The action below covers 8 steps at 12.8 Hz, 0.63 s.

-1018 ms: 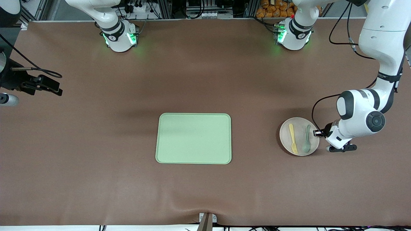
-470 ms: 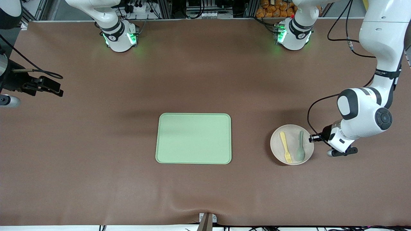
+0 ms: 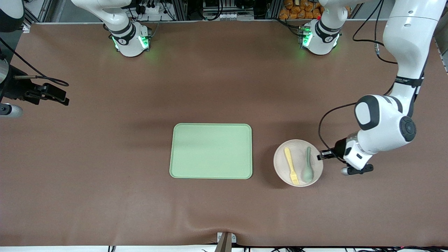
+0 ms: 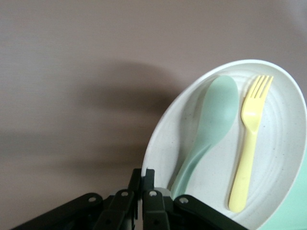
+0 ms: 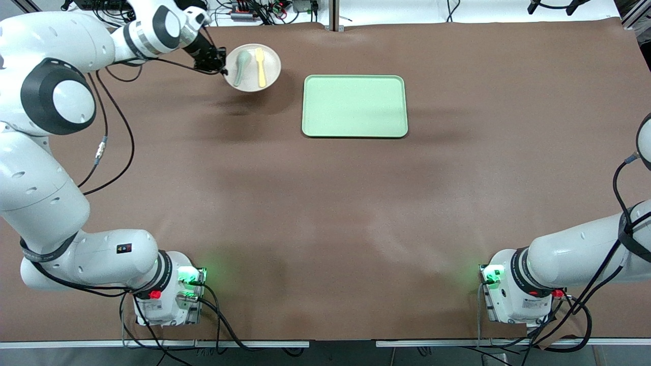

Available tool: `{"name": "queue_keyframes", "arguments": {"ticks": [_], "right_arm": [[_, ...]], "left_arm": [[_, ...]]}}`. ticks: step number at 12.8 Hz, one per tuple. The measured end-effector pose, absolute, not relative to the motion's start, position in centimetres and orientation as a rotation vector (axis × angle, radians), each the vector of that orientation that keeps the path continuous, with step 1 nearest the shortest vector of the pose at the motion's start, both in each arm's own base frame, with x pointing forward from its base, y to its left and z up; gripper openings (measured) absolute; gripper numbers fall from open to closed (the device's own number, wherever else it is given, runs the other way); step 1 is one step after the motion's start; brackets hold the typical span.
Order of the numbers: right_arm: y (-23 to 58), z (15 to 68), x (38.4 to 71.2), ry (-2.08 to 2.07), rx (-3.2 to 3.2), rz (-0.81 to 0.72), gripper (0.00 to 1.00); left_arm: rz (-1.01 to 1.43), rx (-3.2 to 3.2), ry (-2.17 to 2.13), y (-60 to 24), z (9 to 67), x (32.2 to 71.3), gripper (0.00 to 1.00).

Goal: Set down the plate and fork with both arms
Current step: 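Carry the white plate onto the green tray with the left gripper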

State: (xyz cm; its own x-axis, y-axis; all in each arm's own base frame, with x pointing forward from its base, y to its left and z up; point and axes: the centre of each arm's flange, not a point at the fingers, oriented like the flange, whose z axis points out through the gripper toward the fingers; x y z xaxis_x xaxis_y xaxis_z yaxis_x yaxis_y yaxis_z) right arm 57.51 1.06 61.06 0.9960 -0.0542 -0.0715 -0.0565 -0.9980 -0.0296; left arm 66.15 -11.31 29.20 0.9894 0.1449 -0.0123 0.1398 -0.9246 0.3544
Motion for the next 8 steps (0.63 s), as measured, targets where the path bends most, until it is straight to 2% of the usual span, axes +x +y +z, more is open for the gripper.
{"name": "queue_keyframes", "arguments": {"ticks": [8], "right_arm": [[1.0,61.0,57.5,0.087,-3.107,0.111,1.00]], "left_arm": [[-0.090,2.757,0.071,-30.7,27.0,63.2,0.04]]}}
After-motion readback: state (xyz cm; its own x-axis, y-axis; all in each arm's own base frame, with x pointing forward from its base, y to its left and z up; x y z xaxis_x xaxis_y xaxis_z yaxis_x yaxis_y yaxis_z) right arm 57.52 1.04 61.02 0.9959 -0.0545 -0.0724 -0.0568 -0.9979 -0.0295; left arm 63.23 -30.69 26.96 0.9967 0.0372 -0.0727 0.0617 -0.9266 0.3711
